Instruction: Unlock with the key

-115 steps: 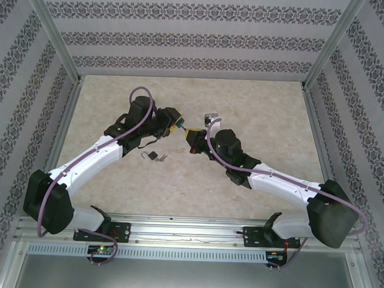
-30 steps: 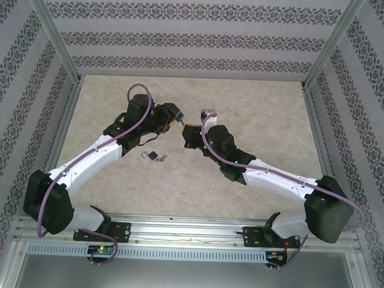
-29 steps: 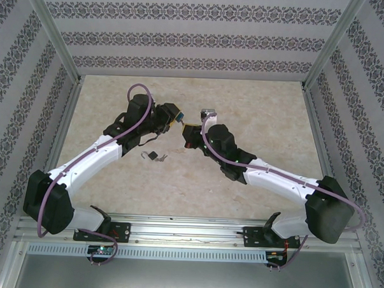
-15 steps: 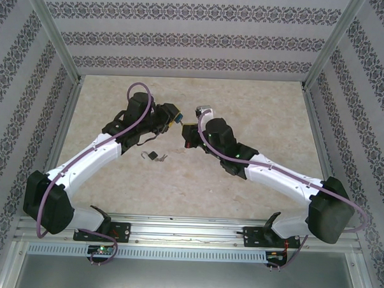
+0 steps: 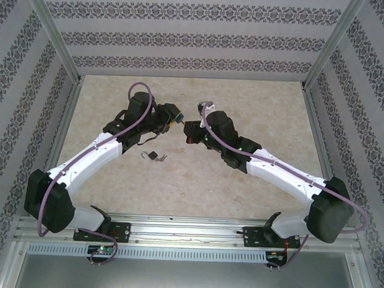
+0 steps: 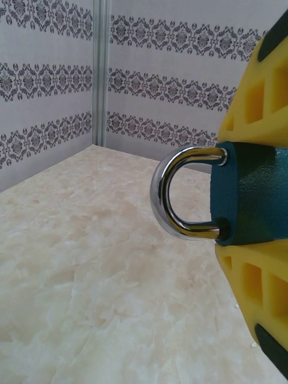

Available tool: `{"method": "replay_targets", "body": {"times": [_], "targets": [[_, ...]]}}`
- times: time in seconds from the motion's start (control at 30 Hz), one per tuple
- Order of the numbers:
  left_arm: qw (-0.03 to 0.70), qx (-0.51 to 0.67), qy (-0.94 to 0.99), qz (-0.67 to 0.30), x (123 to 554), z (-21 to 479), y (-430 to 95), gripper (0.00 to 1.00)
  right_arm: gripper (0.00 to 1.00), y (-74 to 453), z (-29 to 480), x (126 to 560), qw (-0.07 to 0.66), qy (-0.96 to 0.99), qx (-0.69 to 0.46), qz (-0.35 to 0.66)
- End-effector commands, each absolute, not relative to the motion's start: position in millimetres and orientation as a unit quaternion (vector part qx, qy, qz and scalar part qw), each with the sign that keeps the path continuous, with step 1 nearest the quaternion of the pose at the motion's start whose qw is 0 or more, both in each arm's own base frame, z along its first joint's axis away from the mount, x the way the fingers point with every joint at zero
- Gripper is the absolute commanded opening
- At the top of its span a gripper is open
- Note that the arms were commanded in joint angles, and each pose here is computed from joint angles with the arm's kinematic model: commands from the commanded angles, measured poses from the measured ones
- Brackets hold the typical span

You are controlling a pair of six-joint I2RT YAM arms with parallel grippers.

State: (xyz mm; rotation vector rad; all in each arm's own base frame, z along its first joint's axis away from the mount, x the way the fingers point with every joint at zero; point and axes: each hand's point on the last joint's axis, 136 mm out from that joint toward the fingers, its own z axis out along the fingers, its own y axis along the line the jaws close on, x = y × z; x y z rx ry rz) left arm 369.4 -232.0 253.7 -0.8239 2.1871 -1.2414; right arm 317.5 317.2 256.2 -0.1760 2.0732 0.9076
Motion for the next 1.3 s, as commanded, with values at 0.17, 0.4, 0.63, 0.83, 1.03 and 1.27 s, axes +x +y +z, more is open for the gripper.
{"method": "replay_targets", "body": {"times": [0.17,0.4,0.63,0.83,1.03,1.27], "targets": [[0.220,-0.274,0.808,-0.473,357,257,-252,0.33,0.00,344,306,319,0.466,0.748,-0.055,0.469],[0.220,-0.279,0.801,-0.482,358,261,-252,0.33,0.00,348,295,314,0.492,0.731,-0.054,0.469],[0.219,-0.279,0.798,-0.487,358,264,-253,0.33,0.00,345,297,314,0.521,0.718,-0.053,0.458],[0.218,-0.278,0.800,-0.485,358,263,-253,0.33,0.00,339,300,318,0.515,0.702,-0.009,0.492],[0.217,-0.278,0.798,-0.489,358,266,-254,0.33,0.00,348,309,312,0.544,0.697,-0.057,0.465],[0.218,-0.278,0.798,-0.488,358,267,-254,0.33,0.00,350,300,307,0.576,0.710,-0.103,0.392]]}}
